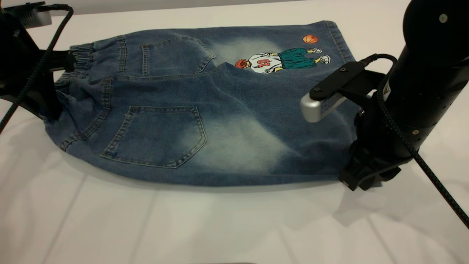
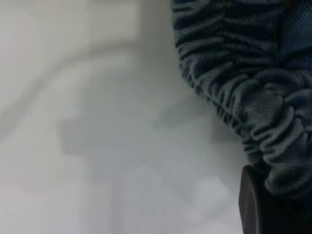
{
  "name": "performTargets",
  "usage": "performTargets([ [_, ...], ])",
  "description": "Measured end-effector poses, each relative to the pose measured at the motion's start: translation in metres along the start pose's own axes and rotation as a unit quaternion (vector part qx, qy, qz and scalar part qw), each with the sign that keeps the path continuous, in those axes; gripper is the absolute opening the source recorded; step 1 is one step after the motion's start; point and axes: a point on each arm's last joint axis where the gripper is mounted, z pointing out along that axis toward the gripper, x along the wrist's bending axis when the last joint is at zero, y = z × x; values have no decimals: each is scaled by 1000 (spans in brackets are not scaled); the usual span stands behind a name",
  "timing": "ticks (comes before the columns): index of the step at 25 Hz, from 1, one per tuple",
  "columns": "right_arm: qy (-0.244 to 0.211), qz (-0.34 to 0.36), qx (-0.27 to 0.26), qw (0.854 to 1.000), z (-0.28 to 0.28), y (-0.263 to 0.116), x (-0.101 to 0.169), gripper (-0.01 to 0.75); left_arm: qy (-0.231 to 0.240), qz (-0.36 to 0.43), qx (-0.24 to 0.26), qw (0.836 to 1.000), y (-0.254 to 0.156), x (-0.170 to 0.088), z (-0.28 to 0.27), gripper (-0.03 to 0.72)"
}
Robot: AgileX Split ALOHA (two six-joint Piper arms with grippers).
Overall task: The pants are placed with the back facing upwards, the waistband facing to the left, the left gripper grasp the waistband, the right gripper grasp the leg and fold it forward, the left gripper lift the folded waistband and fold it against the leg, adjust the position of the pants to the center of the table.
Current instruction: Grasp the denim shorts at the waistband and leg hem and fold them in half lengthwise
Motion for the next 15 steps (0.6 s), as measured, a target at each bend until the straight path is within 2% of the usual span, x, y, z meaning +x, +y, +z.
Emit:
performTargets([
  [3, 6, 0, 4, 1000, -17, 0, 2, 32, -9, -13, 3, 1000, 0, -2, -3, 76],
  [10, -2, -6, -104, 995, -91, 30, 2, 32, -31, -21, -44, 998, 19, -10, -44, 76],
  [15, -9, -10, -146, 989, -111, 51, -1, 32, -53, -39, -73, 995, 27, -15, -63, 76],
])
